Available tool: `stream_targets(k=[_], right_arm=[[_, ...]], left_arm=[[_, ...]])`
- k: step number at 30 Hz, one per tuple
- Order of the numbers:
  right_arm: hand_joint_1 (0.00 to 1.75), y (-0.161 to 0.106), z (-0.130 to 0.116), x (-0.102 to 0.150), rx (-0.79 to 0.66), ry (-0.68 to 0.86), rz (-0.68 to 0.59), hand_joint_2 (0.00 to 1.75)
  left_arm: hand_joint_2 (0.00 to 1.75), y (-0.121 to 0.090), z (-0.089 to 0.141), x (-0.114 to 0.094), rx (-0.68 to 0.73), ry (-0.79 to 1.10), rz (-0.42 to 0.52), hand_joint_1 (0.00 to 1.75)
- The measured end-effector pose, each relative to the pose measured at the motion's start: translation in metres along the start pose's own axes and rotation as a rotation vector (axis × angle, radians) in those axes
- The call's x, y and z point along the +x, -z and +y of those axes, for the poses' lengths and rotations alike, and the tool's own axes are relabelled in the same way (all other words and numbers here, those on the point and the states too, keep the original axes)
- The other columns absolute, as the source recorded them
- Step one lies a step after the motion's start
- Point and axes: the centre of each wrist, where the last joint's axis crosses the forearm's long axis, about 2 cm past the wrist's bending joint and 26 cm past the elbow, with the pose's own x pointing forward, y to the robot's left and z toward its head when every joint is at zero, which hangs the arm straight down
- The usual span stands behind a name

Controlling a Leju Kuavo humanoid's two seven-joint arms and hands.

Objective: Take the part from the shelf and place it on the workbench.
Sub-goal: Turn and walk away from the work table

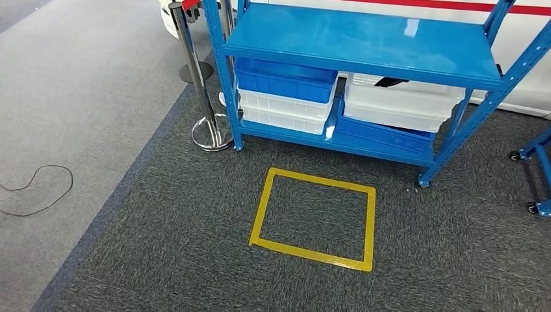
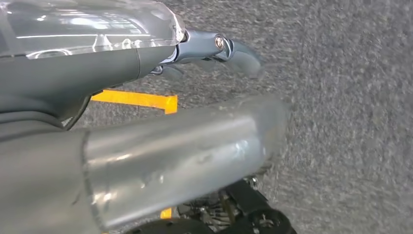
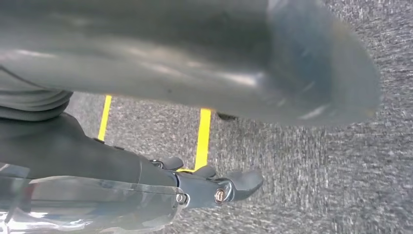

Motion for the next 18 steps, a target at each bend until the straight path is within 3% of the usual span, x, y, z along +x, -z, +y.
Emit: stream_targets(k=[1,2,5,6,13,17,18], right_arm=[[0.0,0.0,0.0,0.0,0.001,0.001,-0.001,0.0],[0.0,0.0,0.0,0.001,0.002,0.002,-0.001,0.44],[0.0,0.0,0.0,0.001,0.008,0.003,-0.008,0.44],[0.0,0.0,0.0,0.0,0.012,0.005,-0.01,0.0],[0.0,-0.002,-0.003,-0.009,0.016,0.04,-0.007,0.0],[0.0,-0.001,0.0,-0.003,0.021,0.027,-0.029,0.0],[0.0,0.0,0.001,-0.002,0.024,0.025,-0.035,0.44]], left_arm=[[0.0,0.0,0.0,-0.001,0.0,0.0,0.003,0.0],[0.0,-0.001,0.0,-0.002,0.001,-0.001,0.006,0.0],[0.0,-0.001,0.0,-0.001,0.001,-0.004,0.009,0.0],[0.0,-0.001,-0.001,-0.001,0.001,-0.005,0.01,0.0],[0.0,-0.003,-0.002,-0.006,-0.001,0.004,0.029,0.0],[0.0,0.001,-0.002,0.003,0.004,0.01,0.016,0.0],[0.0,0.002,-0.002,0.005,0.003,0.011,0.012,0.0]])
